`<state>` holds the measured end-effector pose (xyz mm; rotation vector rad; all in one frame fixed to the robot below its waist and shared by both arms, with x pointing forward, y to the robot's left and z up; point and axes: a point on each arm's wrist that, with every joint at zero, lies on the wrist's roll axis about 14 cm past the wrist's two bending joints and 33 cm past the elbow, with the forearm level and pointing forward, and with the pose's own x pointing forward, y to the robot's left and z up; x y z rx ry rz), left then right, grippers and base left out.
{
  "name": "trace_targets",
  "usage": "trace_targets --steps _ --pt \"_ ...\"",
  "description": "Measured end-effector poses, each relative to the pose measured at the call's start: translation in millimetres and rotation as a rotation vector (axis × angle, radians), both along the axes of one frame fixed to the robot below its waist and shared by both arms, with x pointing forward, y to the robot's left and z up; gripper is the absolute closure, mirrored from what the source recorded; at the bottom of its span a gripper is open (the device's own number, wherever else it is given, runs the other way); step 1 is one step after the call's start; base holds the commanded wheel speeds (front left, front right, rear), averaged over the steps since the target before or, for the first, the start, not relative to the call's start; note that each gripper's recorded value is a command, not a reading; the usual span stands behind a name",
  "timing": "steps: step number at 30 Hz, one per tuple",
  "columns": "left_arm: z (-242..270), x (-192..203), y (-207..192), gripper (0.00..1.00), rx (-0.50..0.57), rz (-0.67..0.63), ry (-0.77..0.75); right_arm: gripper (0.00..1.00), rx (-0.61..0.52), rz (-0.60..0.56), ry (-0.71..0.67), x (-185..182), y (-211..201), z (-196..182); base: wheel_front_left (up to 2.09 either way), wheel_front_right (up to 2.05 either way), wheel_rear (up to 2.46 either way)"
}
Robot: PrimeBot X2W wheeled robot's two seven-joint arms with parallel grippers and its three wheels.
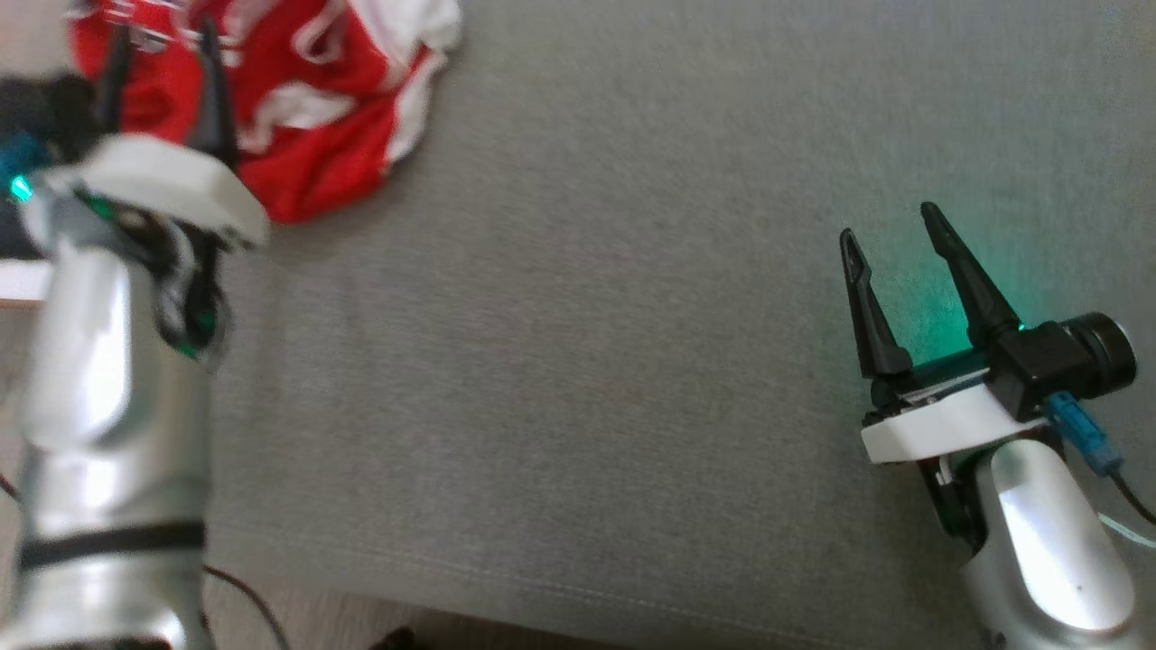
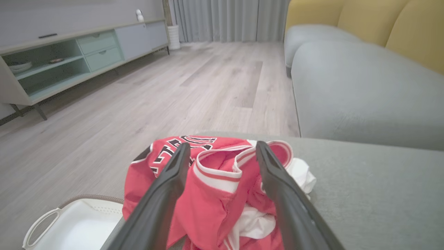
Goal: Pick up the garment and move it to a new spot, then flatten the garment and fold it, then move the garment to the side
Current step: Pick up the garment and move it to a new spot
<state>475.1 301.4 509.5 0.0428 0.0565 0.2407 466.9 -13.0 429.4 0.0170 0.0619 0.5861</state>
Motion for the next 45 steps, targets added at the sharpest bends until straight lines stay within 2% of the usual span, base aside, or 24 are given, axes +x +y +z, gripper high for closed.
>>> trace_targets --steps 5,11,12,13,14,22,27,32,36,39,45 --pt "-57.6 38.3 21.6 0.0 0.028 0.062 0.211 0.0 -0.033 -0.051 0.081 3.3 -27.0 -39.8 0.0 0.0 0.0" --pt "-110.0 44.7 17.9 0.0 0.014 0.068 0.388 0.0 -0.045 -0.098 0.092 3.3 -47.5 -46.3 0.0 0.0 0.0" --pt "-114.3 43.6 17.4 0.31 0.009 0.069 0.404 0.0 -0.046 -0.101 0.091 3.1 -49.1 -45.6 0.0 0.0 0.0" --pt "-116.6 42.3 17.0 0.75 0.005 0.069 0.416 0.0 -0.047 -0.103 0.087 2.9 -49.9 -44.1 0.0 0.0 0.0" --pt "-117.0 41.5 16.9 1.0 0.004 0.069 0.419 0.0 -0.048 -0.104 0.084 2.8 -50.2 -42.3 0.0 0.0 0.0" --pt "-72.9 46.2 14.1 1.0 0.044 0.017 0.282 0.0 -0.037 -0.109 0.044 -2.5 -48.0 -19.3 0.0 0.0 0.0" --pt "-3.7 55.8 10.8 1.0 0.1 -0.042 0.122 0.0 0.006 -0.118 0.056 -24.7 -40.3 -5.9 0.0 0.0 0.0" --pt "68.0 60.6 -17.2 1.0 0.137 -0.151 -0.016 0.0 0.032 -0.127 0.03 -40.4 -37.1 14.8 0.0 0.0 0.0" --pt "130.1 59.1 -54.9 1.0 0.15 -0.254 -0.13 0.0 0.048 -0.153 0.0 -51.0 -44.1 31.7 0.0 0.0 0.0" --pt "178.2 52.1 -97.2 1.0 0.139 -0.359 -0.229 0.0 0.049 -0.19 -0.016 -59.6 -56.9 39.6 0.0 0.0 0.0" --pt "222.3 17.7 -195.5 1.0 0.067 -0.655 -0.306 0.0 0.056 -0.278 -0.037 -73.8 -86.0 49.9 0.0 0.0 0.0"
